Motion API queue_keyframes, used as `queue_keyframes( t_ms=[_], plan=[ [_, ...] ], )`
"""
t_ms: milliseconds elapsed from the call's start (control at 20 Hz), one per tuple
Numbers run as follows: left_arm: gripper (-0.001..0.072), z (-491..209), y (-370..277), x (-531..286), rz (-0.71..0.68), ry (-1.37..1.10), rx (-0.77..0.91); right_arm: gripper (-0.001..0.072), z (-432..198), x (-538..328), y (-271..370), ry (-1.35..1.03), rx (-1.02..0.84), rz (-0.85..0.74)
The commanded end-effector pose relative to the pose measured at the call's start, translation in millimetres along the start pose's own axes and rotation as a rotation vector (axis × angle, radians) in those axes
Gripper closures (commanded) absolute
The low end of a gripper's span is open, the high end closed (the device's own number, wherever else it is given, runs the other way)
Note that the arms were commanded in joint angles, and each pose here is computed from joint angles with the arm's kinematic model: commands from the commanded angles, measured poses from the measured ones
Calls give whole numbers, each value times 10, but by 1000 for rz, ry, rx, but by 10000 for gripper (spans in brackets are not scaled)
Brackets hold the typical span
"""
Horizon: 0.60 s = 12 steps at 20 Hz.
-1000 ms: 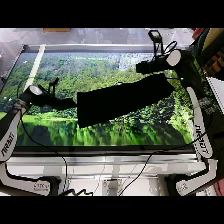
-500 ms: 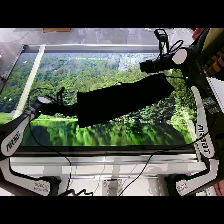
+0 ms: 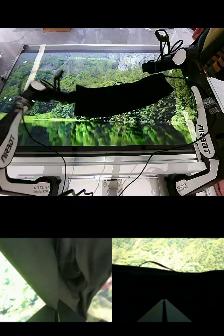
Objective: Fold the clothes and pants, and hang the long-sleeved shirts on hangers.
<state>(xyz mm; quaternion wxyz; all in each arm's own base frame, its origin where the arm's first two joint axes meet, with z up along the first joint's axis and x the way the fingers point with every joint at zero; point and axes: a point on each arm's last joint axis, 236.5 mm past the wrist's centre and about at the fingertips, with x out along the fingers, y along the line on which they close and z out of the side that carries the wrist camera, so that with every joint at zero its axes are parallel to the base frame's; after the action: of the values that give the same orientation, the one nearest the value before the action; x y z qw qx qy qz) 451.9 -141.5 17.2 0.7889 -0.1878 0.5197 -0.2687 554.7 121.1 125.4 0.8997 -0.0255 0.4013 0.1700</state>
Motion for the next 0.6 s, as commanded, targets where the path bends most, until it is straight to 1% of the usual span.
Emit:
queue_keyframes(
  t_ms=[0,150,250,400,550],
  plan=[
    [703,241,-531,-718,18,-18,11,693,-124,79,-9,48,-1,1],
    [703,398,-958,-1202,4,-70,77,693,-344,264,96,119,36,59],
    [703,381,-1074,-1345,21,-78,90,693,-442,411,294,143,96,148],
    [704,149,-1059,-1377,110,-3,135,693,-556,683,696,176,163,278],
    [703,60,-948,-1361,202,36,173,693,-659,957,1234,195,166,368]
  ],
)
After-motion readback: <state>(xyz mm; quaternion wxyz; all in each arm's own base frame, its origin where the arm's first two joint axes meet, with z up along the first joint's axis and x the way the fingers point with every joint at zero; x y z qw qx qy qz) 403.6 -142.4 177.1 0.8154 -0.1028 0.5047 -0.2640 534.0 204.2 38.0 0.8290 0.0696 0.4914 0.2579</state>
